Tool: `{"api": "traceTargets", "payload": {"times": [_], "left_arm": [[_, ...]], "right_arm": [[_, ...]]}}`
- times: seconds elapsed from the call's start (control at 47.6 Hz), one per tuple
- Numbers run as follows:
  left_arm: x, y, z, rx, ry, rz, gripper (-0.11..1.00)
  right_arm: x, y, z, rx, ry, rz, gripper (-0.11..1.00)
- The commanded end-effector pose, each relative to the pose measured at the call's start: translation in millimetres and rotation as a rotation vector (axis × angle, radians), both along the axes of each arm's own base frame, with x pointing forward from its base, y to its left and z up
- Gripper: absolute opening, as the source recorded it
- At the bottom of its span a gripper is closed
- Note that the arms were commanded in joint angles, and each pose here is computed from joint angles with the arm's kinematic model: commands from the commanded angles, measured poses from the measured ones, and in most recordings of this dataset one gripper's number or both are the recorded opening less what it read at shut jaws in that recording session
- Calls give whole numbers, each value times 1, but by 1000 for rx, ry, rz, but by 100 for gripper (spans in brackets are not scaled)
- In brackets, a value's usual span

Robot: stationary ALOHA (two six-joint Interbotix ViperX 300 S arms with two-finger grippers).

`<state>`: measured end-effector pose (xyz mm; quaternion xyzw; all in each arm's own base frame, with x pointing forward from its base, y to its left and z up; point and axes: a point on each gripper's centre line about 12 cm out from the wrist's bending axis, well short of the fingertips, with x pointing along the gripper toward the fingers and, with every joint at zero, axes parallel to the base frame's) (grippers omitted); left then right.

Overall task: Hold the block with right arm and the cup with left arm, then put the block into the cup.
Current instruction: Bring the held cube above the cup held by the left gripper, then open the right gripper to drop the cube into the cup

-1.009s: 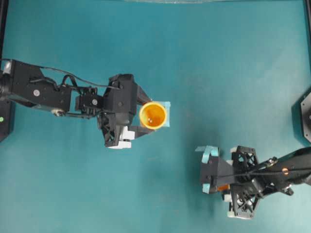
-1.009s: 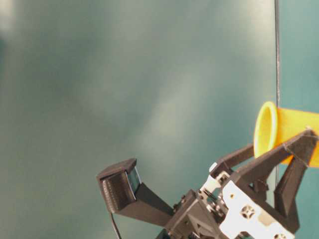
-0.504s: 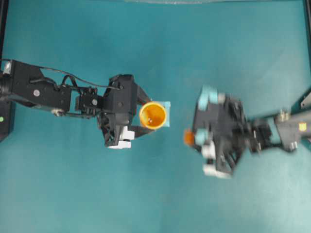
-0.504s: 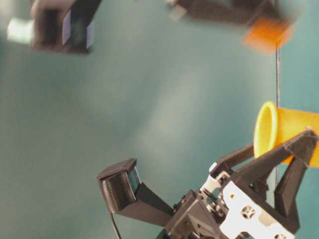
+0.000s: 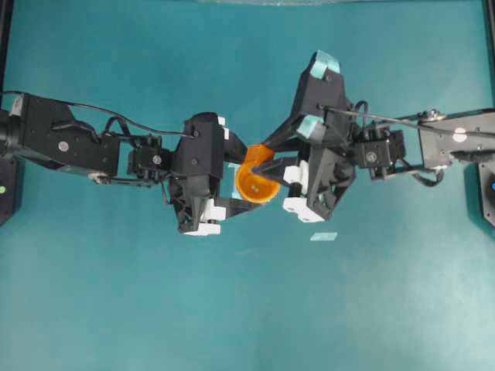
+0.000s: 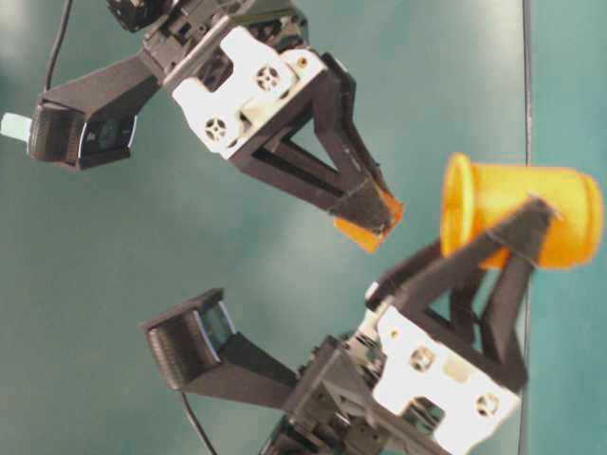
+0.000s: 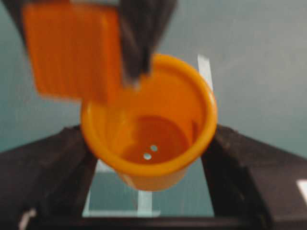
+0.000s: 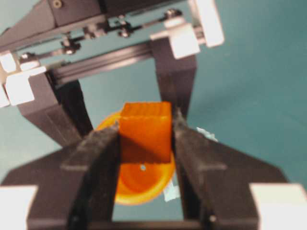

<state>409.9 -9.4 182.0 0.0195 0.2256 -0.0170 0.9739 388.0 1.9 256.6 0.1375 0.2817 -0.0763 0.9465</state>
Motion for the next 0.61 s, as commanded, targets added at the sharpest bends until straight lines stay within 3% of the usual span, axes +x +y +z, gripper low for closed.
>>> {"api": "traceTargets", "payload": {"times": [0.0, 0.588], "left_arm": [[6, -1, 15, 2, -63, -5, 65], [3, 12, 12, 2, -38, 27, 65]], "right_arm": [[3, 0, 17, -2, -52, 6, 40], [3, 3, 17, 5, -53, 9, 40]]}}
